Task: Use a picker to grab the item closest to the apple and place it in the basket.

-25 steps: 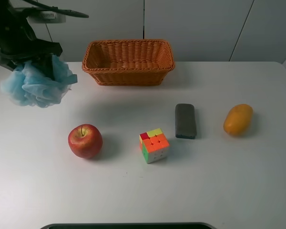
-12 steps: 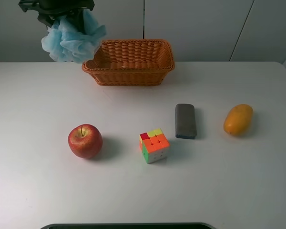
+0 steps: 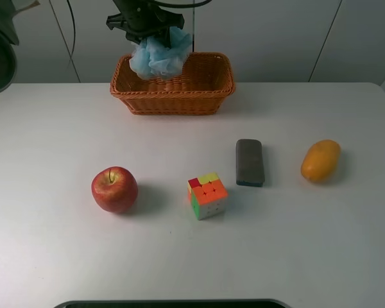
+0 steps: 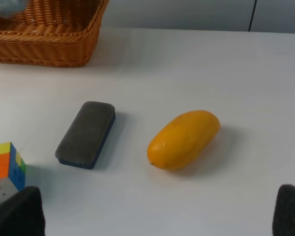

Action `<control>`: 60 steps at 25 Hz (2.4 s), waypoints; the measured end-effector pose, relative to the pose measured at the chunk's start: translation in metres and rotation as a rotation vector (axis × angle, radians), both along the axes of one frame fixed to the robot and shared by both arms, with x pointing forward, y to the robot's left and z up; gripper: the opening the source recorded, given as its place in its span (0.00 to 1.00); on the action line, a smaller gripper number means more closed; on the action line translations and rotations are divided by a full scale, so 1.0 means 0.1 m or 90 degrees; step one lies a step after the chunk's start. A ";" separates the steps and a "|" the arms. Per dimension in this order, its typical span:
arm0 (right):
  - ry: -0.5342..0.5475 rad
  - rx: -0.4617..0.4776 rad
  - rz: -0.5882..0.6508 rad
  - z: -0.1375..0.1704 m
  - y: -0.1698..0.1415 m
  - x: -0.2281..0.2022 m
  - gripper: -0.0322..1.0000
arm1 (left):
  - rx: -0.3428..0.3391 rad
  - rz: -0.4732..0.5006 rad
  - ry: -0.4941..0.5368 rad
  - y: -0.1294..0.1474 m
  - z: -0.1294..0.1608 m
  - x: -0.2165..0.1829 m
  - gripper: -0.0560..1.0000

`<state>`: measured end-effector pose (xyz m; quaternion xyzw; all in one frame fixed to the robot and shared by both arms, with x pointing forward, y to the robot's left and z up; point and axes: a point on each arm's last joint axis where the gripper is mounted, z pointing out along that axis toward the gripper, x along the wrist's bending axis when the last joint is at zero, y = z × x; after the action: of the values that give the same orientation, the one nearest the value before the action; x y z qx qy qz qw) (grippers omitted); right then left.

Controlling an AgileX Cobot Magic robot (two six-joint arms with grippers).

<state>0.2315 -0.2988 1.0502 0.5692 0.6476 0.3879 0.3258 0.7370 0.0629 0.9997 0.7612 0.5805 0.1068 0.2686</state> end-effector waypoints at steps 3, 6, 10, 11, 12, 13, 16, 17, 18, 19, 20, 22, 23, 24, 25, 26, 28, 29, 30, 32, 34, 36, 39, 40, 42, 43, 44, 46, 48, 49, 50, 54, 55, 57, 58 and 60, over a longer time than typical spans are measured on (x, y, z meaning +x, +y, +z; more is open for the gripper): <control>0.000 0.000 0.000 0.00 0.00 0.00 0.71 | -0.006 -0.001 0.001 -0.07 -0.27 0.07 0.45; 0.000 0.000 0.000 0.00 0.00 0.00 0.71 | -0.007 -0.003 0.010 -0.13 -0.48 0.09 0.45; 0.000 0.000 0.000 0.00 0.00 0.00 0.71 | -0.005 -0.007 0.011 -0.14 -0.56 0.10 0.43; 0.000 0.000 0.000 0.00 0.00 0.00 0.71 | -0.005 -0.007 0.010 -0.14 -0.56 0.10 0.43; 0.000 0.000 0.000 0.00 0.00 0.00 0.71 | -0.006 -0.007 0.007 -0.15 -0.54 0.11 0.43; 0.000 0.000 0.000 0.00 0.00 0.00 0.71 | -0.009 -0.007 0.005 -0.15 -0.53 0.11 0.43; 0.000 0.000 0.000 0.00 0.00 0.00 0.71 | -0.013 -0.001 0.004 -0.15 -0.53 0.11 0.66; 0.000 0.000 0.000 0.00 0.00 0.00 0.71 | -0.016 0.004 0.006 -0.15 -0.53 0.11 0.70; 0.000 0.000 0.000 0.00 0.00 0.00 0.71 | -0.017 0.005 0.006 -0.15 -0.53 0.11 0.72; 0.000 0.000 0.000 0.00 0.00 0.00 0.71 | -0.018 0.006 0.006 -0.15 -0.53 0.11 0.73; 0.000 0.000 0.000 0.00 0.00 0.00 0.71 | -0.019 0.007 0.006 -0.15 -0.52 0.11 0.74; 0.000 0.000 0.000 0.00 0.00 0.00 0.71 | -0.019 0.007 0.008 -0.15 -0.50 0.11 0.74; 0.000 0.000 0.000 0.00 0.00 0.00 0.71 | -0.019 0.006 0.008 -0.15 -0.46 0.10 0.74; 0.000 0.000 0.000 0.00 0.00 0.00 0.71 | -0.015 0.005 0.010 -0.14 -0.41 0.09 0.74; 0.000 0.000 0.000 0.00 0.00 0.00 0.71 | -0.013 0.004 0.011 -0.13 -0.33 0.07 0.74; 0.000 0.000 0.000 0.00 0.00 0.00 0.71 | -0.010 0.005 0.005 -0.11 -0.22 0.06 0.74; 0.000 0.000 0.000 0.00 0.00 0.00 0.71 | 0.004 0.006 0.004 -0.07 -0.01 0.00 0.74; 0.000 0.000 0.000 0.00 0.00 0.00 0.71 | 0.004 0.008 -0.007 -0.05 0.13 -0.02 0.74; 0.000 0.000 0.000 0.00 0.00 0.00 0.71 | -0.001 0.010 -0.026 -0.03 0.28 -0.04 0.74; 0.000 0.000 0.000 0.00 0.00 0.00 0.71 | -0.010 0.014 -0.054 0.01 0.54 -0.11 0.74; 0.000 0.000 0.000 0.00 0.00 0.00 0.71 | -0.023 0.013 -0.083 0.05 0.84 -0.19 0.74; 0.000 0.000 0.000 0.00 0.00 0.00 0.71 | -0.032 0.008 -0.112 0.09 1.09 -0.28 0.74; 0.000 0.000 0.000 0.00 0.00 0.00 0.71 | -0.041 -0.002 -0.148 0.18 1.49 -0.47 0.74; 0.000 0.000 0.000 0.00 0.00 0.00 0.71 | -0.040 -0.007 -0.155 0.22 1.60 -0.54 0.74; 0.000 0.000 0.000 0.00 0.00 0.00 0.71 | -0.031 -0.017 -0.157 0.28 1.74 -0.67 0.74; 0.000 0.000 0.000 0.00 0.00 0.00 0.71 | -0.023 -0.020 -0.153 0.32 1.80 -0.74 0.74; 0.000 0.000 0.000 0.00 0.00 0.00 0.71 | -0.010 -0.024 -0.147 0.37 1.84 -0.83 0.74; 0.000 0.000 0.000 0.00 0.00 0.00 0.71 | 0.012 -0.034 -0.128 0.46 1.88 -1.00 0.74; 0.000 0.000 0.000 0.00 0.00 0.00 0.71 | 0.039 -0.040 -0.106 0.58 1.90 -1.23 0.74; 0.000 0.000 0.000 0.00 0.00 0.00 0.71 | 0.052 -0.043 -0.098 0.64 1.91 -1.34 0.74; 0.000 0.000 0.000 0.00 0.00 0.00 0.71 | 0.067 -0.047 -0.088 0.72 1.91 -1.48 0.74; 0.000 0.000 0.000 0.00 0.00 0.00 0.71 | 0.109 -0.064 -0.052 1.03 1.86 -2.08 0.74; 0.000 0.000 0.000 0.00 0.00 0.00 0.71 | 0.116 -0.066 -0.046 1.12 1.83 -2.25 0.74; 0.000 0.000 0.000 0.00 0.00 0.00 0.71 | 0.124 -0.069 -0.036 1.28 1.78 -2.56 0.74; 0.000 0.000 0.000 0.00 0.00 0.00 0.71 | 0.125 -0.069 -0.033 1.36 1.74 -2.73 0.74; 0.000 0.000 0.000 0.00 0.00 0.00 0.71 | 0.126 -0.070 -0.033 1.50 1.67 -3.03 0.74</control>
<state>0.2315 -0.2988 1.0502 0.5692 0.6476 0.3879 0.3258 0.4342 0.2132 1.1664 0.8118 0.5172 0.1685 0.2124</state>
